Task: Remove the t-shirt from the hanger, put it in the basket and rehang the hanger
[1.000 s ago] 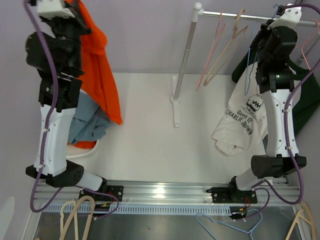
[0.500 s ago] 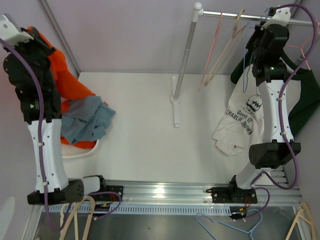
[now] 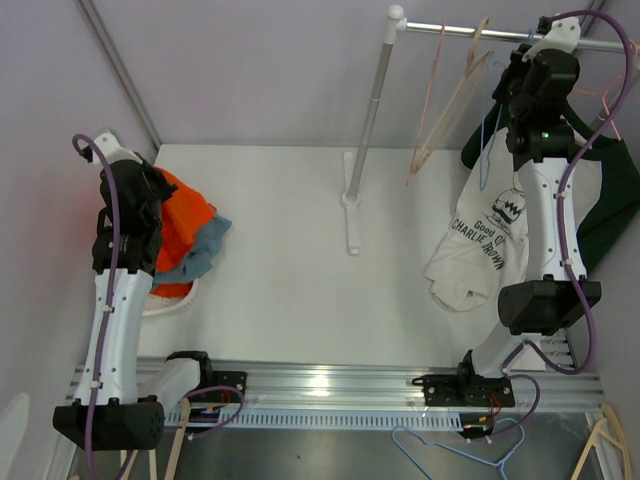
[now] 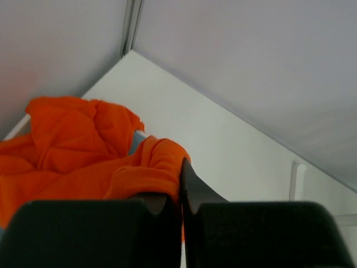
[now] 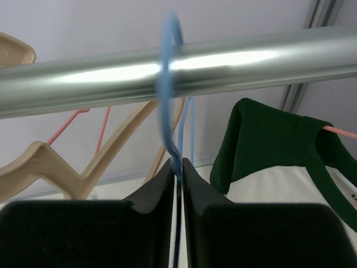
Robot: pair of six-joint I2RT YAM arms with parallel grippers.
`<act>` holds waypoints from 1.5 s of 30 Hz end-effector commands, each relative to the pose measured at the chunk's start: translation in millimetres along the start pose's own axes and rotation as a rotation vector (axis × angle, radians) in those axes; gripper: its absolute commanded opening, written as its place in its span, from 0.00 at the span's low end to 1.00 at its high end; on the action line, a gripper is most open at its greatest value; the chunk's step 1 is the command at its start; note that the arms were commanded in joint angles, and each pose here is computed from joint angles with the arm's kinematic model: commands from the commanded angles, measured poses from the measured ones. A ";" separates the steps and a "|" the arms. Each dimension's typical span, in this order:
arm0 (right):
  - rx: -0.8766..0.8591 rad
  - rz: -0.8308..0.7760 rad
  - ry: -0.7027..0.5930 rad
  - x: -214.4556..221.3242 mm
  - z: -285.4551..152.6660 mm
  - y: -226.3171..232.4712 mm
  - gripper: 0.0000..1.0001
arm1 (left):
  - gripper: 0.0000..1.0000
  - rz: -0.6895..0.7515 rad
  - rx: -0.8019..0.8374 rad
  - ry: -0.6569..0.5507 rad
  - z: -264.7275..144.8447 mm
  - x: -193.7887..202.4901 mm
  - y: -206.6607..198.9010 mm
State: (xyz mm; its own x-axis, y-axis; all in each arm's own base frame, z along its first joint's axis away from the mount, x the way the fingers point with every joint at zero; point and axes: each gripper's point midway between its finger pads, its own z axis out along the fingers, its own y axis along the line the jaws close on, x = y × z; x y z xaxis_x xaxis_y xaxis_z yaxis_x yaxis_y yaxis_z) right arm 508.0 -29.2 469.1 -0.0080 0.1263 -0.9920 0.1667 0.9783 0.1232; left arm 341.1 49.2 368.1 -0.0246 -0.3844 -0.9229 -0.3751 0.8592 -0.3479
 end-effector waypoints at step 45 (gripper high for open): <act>0.173 -0.007 0.127 -41.1 -93.8 -132.8 0.94 | 1.00 0.465 0.030 0.475 -12.4 104.9 -35.0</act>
State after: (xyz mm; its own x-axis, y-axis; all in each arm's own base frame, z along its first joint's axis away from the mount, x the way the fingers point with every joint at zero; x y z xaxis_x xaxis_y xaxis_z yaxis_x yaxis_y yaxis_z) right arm 392.6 -147.8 501.6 -0.0966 0.1515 -0.9837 0.3651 0.9248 0.1066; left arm 356.9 -35.7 297.2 -0.5302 -0.0943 -0.8426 -0.1749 0.9846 -0.0002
